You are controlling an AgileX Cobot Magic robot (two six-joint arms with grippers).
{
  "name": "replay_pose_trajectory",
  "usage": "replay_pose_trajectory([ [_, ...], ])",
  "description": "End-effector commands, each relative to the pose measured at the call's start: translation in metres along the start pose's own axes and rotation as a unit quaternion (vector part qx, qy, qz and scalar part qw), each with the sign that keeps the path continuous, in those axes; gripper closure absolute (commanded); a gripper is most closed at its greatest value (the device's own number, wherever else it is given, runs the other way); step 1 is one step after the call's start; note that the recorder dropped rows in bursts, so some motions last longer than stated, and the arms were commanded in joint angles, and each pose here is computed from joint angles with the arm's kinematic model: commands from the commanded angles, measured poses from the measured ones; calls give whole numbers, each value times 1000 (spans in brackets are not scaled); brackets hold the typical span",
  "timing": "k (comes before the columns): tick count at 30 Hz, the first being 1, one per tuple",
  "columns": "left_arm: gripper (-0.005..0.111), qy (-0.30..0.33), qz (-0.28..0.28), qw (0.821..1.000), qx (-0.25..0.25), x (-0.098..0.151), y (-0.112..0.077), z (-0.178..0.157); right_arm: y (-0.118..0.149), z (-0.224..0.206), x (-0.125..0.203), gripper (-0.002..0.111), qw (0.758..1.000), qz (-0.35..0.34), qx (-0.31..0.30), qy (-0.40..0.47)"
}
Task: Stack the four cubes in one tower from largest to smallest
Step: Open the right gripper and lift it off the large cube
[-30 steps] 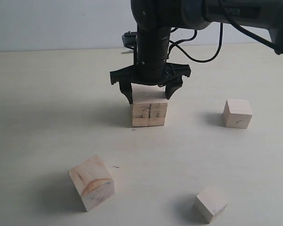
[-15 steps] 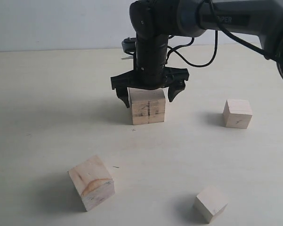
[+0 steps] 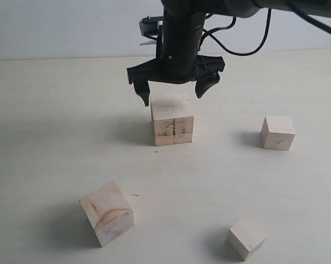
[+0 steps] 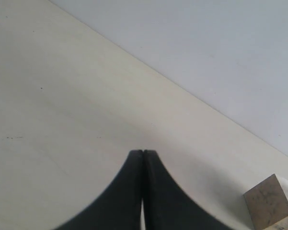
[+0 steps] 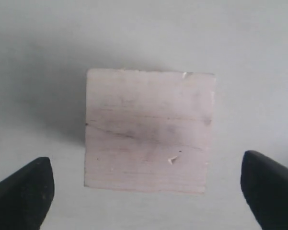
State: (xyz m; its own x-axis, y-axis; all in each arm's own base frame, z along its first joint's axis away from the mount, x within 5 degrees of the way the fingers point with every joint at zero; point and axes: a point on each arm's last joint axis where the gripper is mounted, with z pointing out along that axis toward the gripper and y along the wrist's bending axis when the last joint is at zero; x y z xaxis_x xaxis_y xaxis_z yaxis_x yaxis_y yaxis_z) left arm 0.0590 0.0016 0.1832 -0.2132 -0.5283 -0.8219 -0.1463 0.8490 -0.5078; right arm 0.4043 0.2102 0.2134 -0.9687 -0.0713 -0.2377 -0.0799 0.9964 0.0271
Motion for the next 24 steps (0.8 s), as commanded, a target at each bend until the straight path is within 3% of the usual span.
replay_pose_trajectory([
  [1,107,-1,-3,1000,5,-1,-1,0,-3,-27,-1,3,997,-67,-2,-31],
  [6,107,-1,-3,1000,5,-1,-1,0,-10,-31,-4,3,992,-107,40,-45],
  [14,107,-1,-2,1000,4,-1,-1,0,-13,-11,4,7,991,-112,68,18],
  [19,107,-1,-2,1000,4,-1,-1,0,-20,-3,1,36,987,-111,114,16],
  [24,107,-1,-2,1000,4,-1,-1,0,-23,-16,0,67,990,-101,103,6],
])
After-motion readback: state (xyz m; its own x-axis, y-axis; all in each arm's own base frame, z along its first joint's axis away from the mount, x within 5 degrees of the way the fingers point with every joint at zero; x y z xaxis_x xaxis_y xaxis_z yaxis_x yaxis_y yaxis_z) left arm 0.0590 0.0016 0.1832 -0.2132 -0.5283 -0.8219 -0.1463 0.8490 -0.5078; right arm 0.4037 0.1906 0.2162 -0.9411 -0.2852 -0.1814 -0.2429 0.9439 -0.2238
